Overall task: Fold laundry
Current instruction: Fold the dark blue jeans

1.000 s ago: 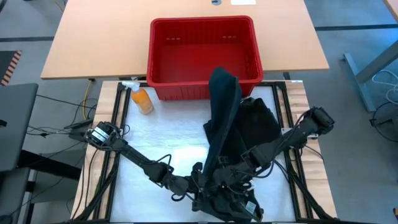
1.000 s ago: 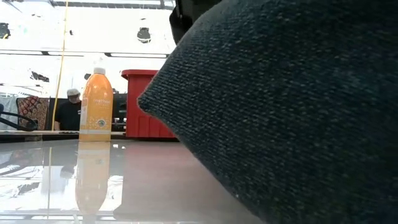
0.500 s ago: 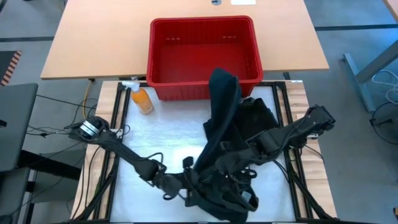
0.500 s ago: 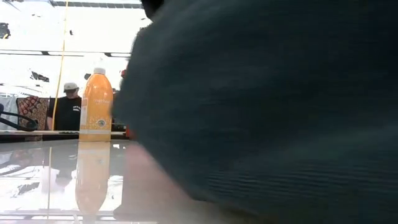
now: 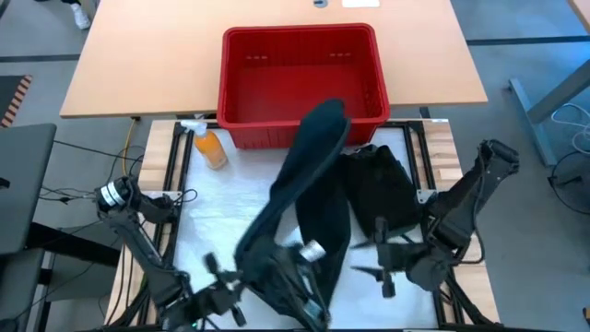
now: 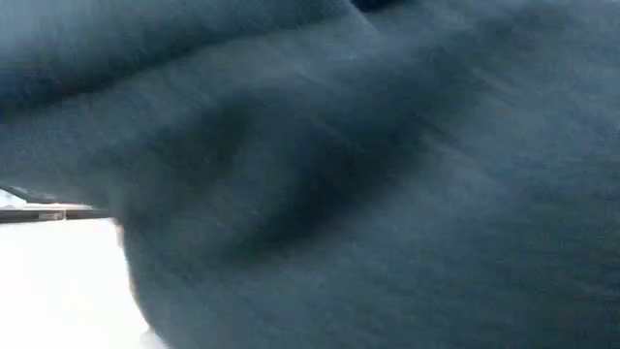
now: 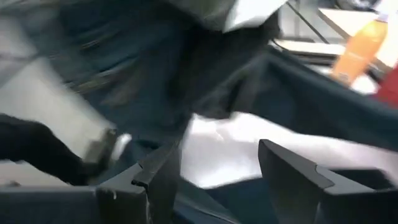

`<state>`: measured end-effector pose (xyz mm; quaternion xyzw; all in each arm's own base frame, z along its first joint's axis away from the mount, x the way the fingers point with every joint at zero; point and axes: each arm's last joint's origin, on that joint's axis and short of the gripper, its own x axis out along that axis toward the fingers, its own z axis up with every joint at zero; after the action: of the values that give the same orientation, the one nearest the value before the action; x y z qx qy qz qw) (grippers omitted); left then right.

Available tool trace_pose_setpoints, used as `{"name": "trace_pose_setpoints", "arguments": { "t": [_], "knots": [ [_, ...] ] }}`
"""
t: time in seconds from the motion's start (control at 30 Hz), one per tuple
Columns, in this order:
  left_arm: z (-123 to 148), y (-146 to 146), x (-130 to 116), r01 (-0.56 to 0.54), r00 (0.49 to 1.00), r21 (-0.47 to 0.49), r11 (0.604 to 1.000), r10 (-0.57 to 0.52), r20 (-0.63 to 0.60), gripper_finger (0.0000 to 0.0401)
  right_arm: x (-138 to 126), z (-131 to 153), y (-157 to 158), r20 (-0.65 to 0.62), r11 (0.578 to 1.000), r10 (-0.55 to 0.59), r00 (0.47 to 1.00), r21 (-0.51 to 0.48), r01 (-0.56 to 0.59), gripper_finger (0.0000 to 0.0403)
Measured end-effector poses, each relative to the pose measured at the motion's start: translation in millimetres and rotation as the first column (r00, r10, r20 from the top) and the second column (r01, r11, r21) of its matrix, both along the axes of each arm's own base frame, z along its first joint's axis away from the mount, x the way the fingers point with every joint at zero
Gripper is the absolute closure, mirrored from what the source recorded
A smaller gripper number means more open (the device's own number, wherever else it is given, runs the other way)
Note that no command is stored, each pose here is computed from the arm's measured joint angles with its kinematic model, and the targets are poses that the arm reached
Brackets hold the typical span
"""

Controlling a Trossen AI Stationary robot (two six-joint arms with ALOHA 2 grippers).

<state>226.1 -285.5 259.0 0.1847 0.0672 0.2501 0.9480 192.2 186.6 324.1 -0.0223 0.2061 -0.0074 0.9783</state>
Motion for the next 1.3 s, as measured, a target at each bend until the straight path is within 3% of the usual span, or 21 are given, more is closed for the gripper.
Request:
{"name": "trace_pose_setpoints", "arguments": {
  "t": [0.07, 0.17, 0.37, 0.67, 0.83, 0.93, 1.03, 1.13, 1.3],
  "knots": [
    [0.0, -0.8, -6.8, -0.057, 0.997, -0.005, 0.998, 0.057, 0.047, 0.0384, -4.2, -16.4, 6.6, 0.066, 0.998, 0.032, 0.997, 0.046, -0.035, 0.0164],
    [0.1, -0.1, -7.8, -0.045, 0.998, -0.017, 0.999, 0.046, 0.048, 0.0384, -3.3, -28.8, 14.7, 0.182, 0.992, 0.063, 0.981, 0.095, -0.081, 0.0164],
    [-1.7, 4.0, -0.2, -0.042, 0.999, -0.024, 0.999, 0.043, 0.033, 0.0382, 14.9, -44.3, 32.8, 0.318, 0.984, 0.164, 0.934, 0.016, -0.178, 0.0164],
    [-1.5, 4.8, 0.2, -0.058, 0.998, 0.016, 0.998, 0.058, 0.02, 0.0382, 20.1, -61.6, 36.9, 0.247, 0.986, 0.16, 0.956, 0.01, -0.168, 0.0164],
    [-1.3, -1.5, 3.7, 0.143, 0.984, 0.039, 0.989, -0.139, -0.108, 0.0381, 16.2, -79.6, 23.3, 0.108, 0.995, 0.008, 0.994, -0.101, 0.003, 0.0165],
    [2.8, -6.3, 8.4, 0.293, 0.947, 0.023, 0.956, -0.287, -0.145, 0.0381, 20.6, -89.1, 10.7, 0.067, 0.997, -0.043, 0.997, -0.067, 0.047, 0.0167],
    [9.1, -8.6, 15.3, 0.42, 0.899, 0.013, 0.907, -0.415, -0.142, 0.0381, 28.7, -98.8, 3.7, 0.087, 0.999, 0.033, 0.996, 0.009, -0.034, 0.0177],
    [16.4, -5.7, 20.9, 0.484, 0.869, 0.011, 0.875, -0.479, -0.125, 0.0381, 32.5, -109.7, -1.6, 0.191, 0.981, 0.173, 0.966, 0.057, -0.187, 0.0196],
    [34.8, 9.6, 30.0, 0.586, 0.805, -0.043, 0.809, -0.588, -0.078, 0.0381, 26.2, -113.4, -6.7, 0.471, 0.916, 0.31, 0.825, 0.085, -0.393, 0.0233]
  ]
}}
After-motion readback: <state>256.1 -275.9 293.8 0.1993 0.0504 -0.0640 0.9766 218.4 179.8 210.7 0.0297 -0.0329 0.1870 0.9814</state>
